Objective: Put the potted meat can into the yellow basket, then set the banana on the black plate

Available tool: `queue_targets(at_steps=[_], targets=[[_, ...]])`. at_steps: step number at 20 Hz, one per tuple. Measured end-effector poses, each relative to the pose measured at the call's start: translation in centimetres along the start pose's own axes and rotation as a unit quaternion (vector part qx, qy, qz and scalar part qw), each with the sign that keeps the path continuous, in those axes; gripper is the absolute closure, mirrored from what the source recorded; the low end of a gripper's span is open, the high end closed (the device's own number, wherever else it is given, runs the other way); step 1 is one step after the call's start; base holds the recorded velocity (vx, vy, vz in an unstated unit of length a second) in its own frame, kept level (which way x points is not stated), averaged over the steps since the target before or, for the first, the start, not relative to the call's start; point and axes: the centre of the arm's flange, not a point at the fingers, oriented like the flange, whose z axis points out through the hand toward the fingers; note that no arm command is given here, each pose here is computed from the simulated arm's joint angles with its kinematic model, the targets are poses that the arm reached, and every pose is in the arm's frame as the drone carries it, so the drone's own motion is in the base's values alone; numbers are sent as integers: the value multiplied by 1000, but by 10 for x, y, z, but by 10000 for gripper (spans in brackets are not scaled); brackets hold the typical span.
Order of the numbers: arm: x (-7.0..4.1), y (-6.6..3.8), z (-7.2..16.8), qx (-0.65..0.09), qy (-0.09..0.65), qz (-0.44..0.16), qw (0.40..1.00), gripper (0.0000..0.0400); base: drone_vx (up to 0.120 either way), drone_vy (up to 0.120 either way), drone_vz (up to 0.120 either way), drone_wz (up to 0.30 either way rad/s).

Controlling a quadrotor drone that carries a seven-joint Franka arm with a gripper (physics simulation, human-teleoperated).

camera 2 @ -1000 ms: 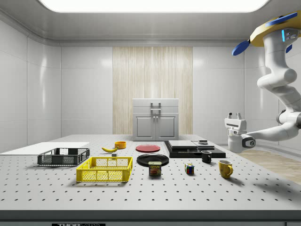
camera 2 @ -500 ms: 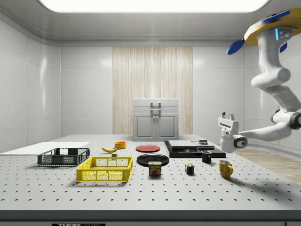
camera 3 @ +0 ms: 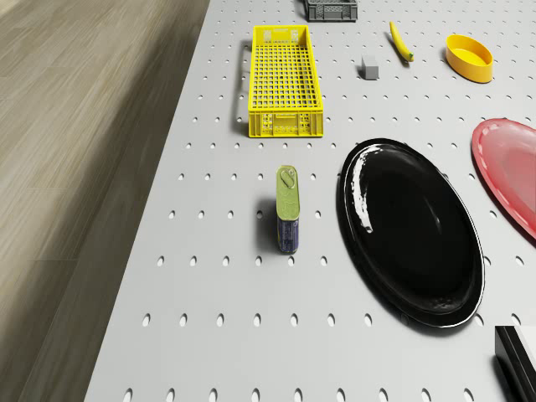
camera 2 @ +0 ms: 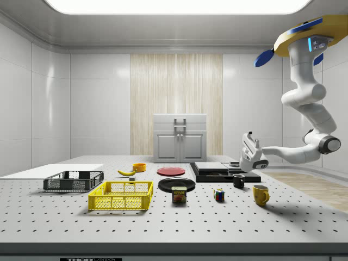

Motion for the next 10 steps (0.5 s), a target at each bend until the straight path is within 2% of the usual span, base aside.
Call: queue_targets(at_steps=[3,5,8,10], targets=[[-27,-26,8,-136,136,-4,981,0,120,0,-120,0],[-46,-45,25,-246,246,-8,938,0,120,0,-120,0],[-67,-65,67,-407,407,-12,818,0,120,0,-120,0],[-71,-68,97,-492,491,-15,719,0,120,0,-120,0]])
